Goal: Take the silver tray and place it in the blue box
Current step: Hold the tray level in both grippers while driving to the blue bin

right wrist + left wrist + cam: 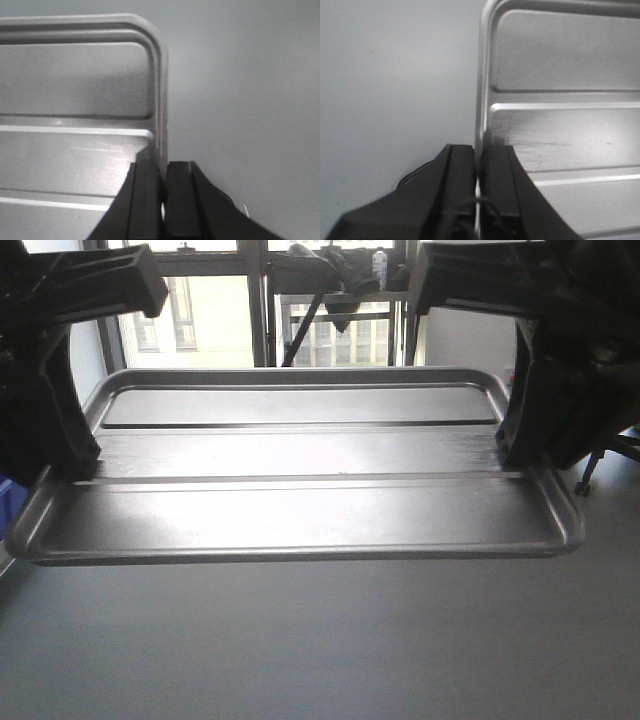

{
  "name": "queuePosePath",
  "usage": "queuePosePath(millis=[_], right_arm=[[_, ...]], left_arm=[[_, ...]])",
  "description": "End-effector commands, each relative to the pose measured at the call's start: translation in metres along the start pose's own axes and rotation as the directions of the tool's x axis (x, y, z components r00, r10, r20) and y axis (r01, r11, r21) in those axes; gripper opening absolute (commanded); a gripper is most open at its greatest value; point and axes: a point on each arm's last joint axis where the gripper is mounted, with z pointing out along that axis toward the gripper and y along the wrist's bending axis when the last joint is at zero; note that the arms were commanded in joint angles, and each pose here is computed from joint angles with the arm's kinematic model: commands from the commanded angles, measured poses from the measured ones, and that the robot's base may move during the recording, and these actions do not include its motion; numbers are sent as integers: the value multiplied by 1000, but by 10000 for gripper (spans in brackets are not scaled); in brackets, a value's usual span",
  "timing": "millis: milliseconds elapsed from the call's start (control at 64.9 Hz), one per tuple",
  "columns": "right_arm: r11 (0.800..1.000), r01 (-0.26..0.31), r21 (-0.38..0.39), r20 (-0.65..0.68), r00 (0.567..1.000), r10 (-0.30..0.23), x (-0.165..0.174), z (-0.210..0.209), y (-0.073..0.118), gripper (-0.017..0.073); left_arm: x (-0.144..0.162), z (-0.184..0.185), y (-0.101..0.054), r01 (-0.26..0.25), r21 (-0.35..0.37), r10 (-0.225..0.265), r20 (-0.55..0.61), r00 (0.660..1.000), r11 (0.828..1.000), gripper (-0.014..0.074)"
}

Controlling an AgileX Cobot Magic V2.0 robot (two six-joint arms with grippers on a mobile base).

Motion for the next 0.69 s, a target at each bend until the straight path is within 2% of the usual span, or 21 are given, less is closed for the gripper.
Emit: queuePosePath(millis=[0,678], right_arm=[[999,17,-35,78,997,-15,-10,-14,2,57],[999,17,-36,79,997,-15,-10,-14,2,57]], left_arm=[[-7,-14,-3,-6,38,3,63,998,999,-6],[-7,-14,-3,-10,35,8,67,998,999,-6]])
